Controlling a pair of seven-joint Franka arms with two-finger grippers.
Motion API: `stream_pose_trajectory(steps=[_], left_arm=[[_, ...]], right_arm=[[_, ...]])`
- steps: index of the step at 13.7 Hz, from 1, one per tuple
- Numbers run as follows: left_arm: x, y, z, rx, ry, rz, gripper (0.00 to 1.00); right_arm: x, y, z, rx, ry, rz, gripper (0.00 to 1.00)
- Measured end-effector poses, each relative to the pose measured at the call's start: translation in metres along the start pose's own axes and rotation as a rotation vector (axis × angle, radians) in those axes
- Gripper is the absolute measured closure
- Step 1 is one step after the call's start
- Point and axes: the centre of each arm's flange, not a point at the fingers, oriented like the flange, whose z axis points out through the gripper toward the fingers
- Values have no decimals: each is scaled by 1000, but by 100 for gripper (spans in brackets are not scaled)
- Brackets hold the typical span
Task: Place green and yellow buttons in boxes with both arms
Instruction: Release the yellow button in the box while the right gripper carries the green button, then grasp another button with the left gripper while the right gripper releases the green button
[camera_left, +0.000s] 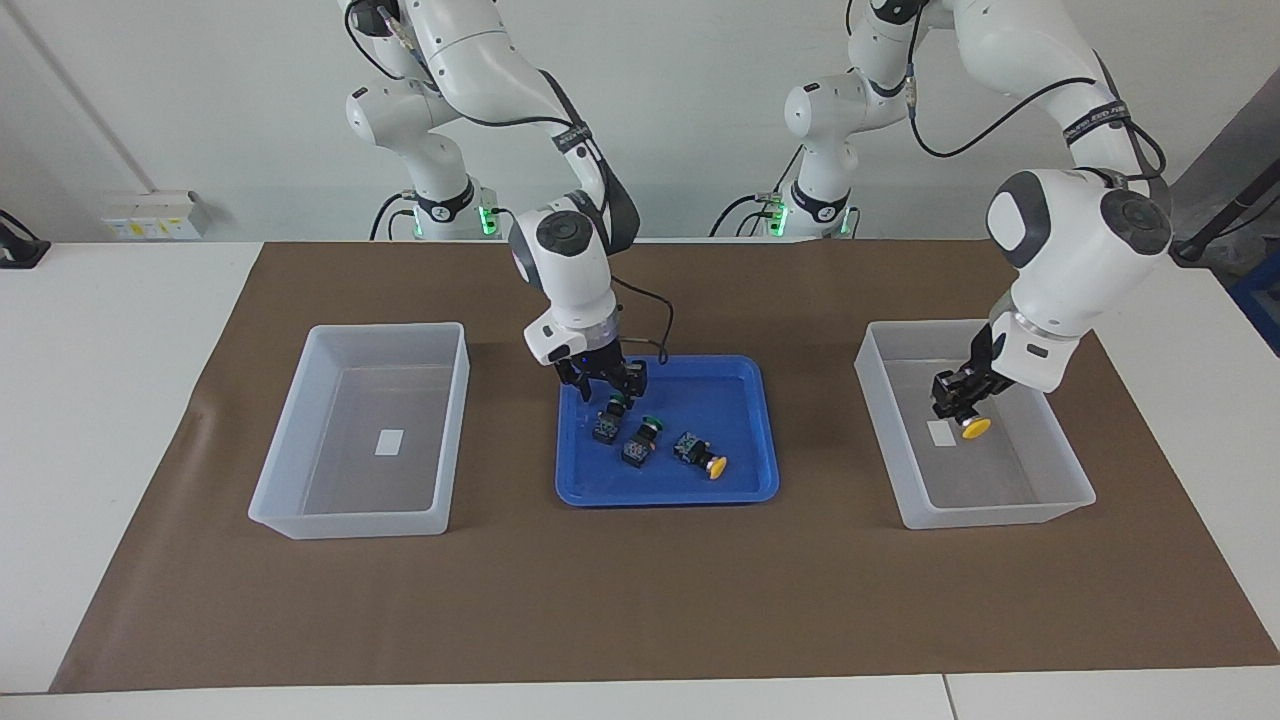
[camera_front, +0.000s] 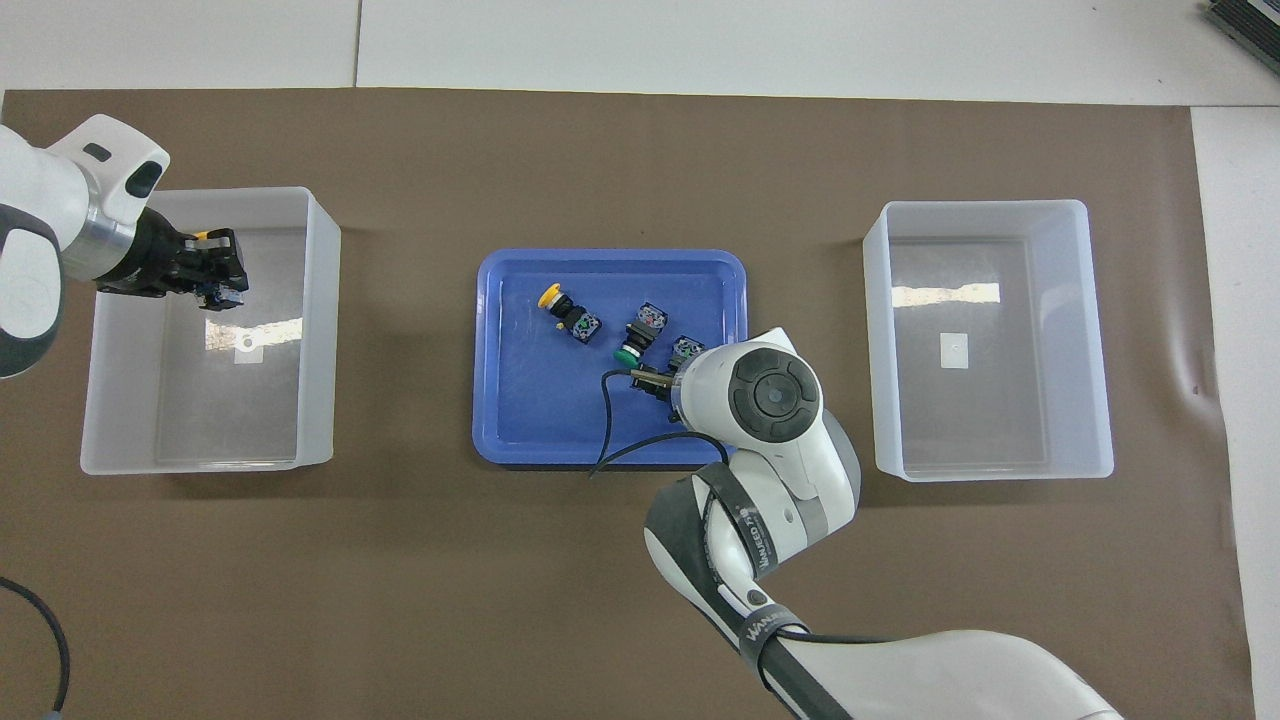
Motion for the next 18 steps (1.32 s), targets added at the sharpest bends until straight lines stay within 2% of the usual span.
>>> stream_pose_trajectory(steps=[1, 2, 3, 4, 5, 6, 7, 9, 11, 12, 15, 18], left_arm=[[-2, -13, 14, -1, 24, 24, 67], [-5, -24, 32, -1, 42, 38, 67], [-10, -31, 51, -1, 54, 48, 67], [-15, -32, 65, -1, 60, 55, 67], [-20, -31, 75, -2, 61, 60, 64], [-22, -29, 81, -3, 62, 64, 63], [-24, -28, 84, -4, 65, 67, 55], [-23, -26, 82, -5, 67, 70, 30], [-18, -20, 67, -6, 50, 74, 7], [-13, -10, 53, -9, 37, 65, 0], [-10, 62, 18, -23, 37, -51, 0], [-34, 155, 27, -49, 41, -205, 0]], right_arm=[[-2, 0, 6, -4, -2, -3, 29], [-1, 0, 7, -6, -2, -2, 30], [0, 1, 7, -6, -1, 1, 39], [1, 2, 7, -6, 0, 3, 53], [2, 2, 6, -6, 1, 4, 59], [2, 2, 6, -5, 1, 4, 59], [3, 1, 5, -8, -2, 4, 59], [9, -4, -9, -22, -21, 6, 59], [29, -11, -54, -14, -24, 23, 59], [42, -8, -84, -4, -20, 39, 59], [74, 26, -157, 2, -11, -12, 59], [128, 106, -179, -32, -10, -182, 59]])
